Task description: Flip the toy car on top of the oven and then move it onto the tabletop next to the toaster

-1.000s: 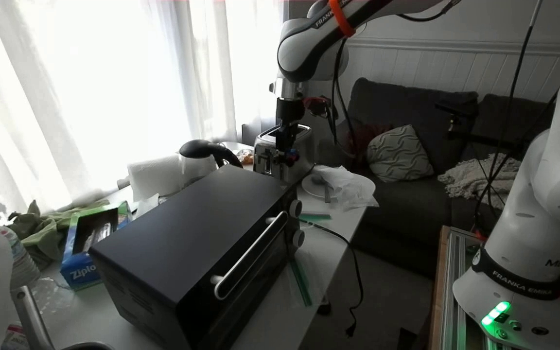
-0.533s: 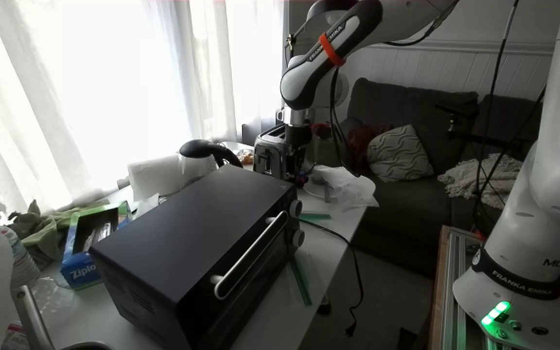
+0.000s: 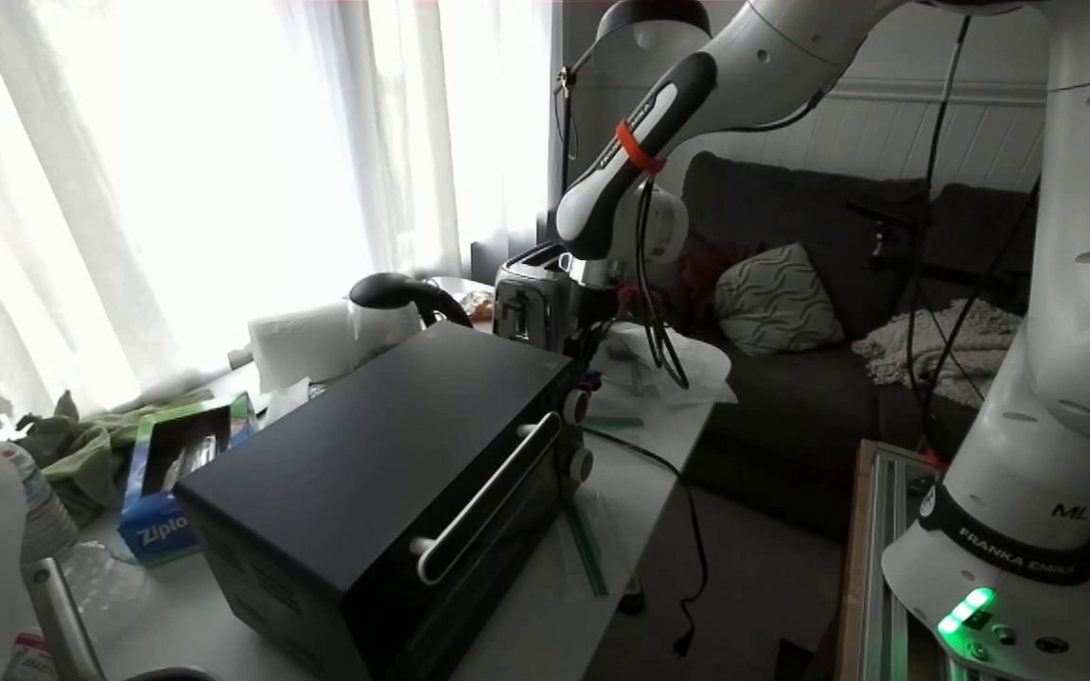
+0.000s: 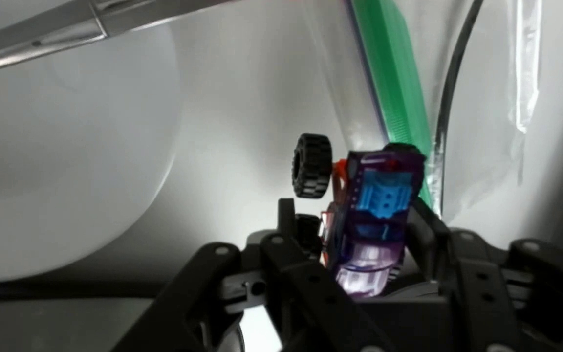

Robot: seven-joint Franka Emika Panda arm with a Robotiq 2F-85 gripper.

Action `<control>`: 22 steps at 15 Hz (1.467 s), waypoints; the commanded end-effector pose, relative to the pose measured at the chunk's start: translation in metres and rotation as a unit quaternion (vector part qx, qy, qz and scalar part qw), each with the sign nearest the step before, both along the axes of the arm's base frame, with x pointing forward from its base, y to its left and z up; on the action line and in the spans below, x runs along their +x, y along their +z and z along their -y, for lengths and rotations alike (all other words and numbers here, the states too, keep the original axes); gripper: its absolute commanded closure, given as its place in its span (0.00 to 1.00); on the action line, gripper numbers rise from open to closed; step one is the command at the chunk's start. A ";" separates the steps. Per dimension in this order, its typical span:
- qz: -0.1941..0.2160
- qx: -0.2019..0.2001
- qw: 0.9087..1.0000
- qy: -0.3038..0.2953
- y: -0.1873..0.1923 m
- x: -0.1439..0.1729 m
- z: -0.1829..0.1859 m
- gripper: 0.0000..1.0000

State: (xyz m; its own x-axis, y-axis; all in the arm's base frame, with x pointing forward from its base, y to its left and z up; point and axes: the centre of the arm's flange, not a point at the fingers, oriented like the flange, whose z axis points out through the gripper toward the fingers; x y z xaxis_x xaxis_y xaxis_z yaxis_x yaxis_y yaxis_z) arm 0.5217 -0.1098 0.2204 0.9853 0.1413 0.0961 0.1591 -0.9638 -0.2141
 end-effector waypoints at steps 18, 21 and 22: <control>0.043 -0.010 0.999 0.011 0.047 -0.026 -0.002 0.00; 0.033 -0.030 0.999 0.031 0.085 -0.036 -0.013 0.00; 0.027 -0.042 0.998 0.040 0.096 -0.039 -0.015 0.00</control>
State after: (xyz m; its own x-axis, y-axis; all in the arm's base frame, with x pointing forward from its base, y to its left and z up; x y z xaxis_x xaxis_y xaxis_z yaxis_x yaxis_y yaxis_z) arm 0.5079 -0.1058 0.2716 0.9678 0.1862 0.1696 0.2147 -0.9619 -0.1690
